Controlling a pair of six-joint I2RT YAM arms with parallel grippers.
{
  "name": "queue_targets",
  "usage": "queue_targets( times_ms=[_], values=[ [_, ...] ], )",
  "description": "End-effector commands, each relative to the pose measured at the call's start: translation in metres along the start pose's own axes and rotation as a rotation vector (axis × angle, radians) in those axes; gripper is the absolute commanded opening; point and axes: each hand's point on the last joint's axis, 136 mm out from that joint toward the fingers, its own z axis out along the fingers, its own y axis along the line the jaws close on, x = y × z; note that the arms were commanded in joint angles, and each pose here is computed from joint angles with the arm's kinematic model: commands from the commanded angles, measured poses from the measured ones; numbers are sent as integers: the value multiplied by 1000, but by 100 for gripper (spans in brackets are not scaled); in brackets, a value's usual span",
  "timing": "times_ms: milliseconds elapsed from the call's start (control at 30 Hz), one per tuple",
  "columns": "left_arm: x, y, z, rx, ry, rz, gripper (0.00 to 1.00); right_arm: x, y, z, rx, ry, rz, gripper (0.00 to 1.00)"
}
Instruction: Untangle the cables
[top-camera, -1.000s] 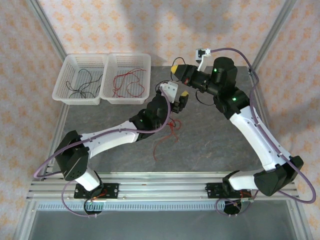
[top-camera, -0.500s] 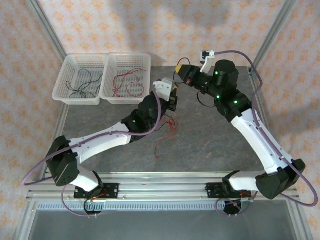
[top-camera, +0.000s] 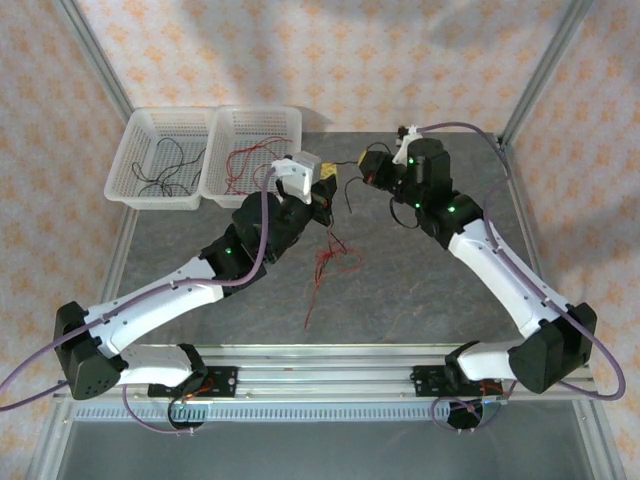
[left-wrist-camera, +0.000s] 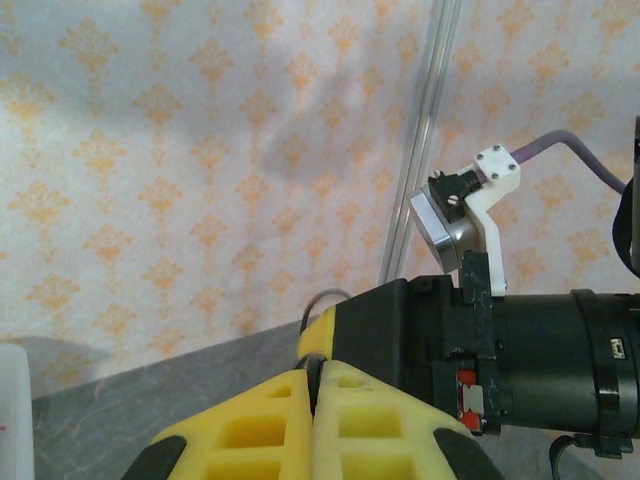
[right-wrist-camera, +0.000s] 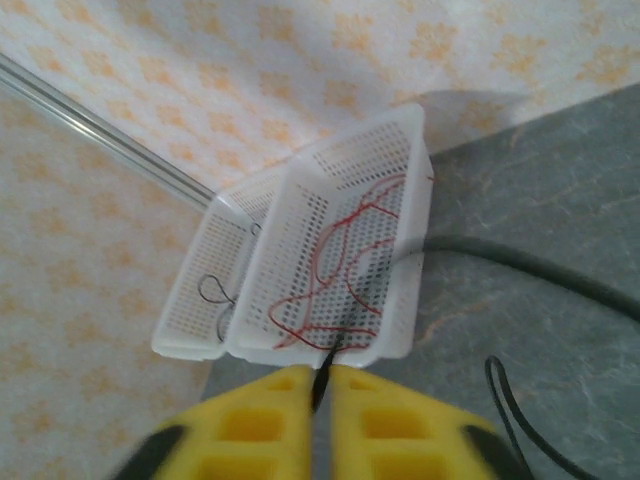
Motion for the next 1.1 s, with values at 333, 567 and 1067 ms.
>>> queue_targets(
  times_ms=[333, 567, 1067],
  values=[
    [-44, 19, 24, -176, -78, -32, 0, 91, -31, -32, -134, 110, -314, 71],
    [-46, 22, 34, -215, -77, -42, 0, 138, -13, -51, -301, 94, -381, 76],
    [-62, 22, 30, -214, -99, -63, 0, 130, -22, 17, -164, -107, -448, 48]
  ],
)
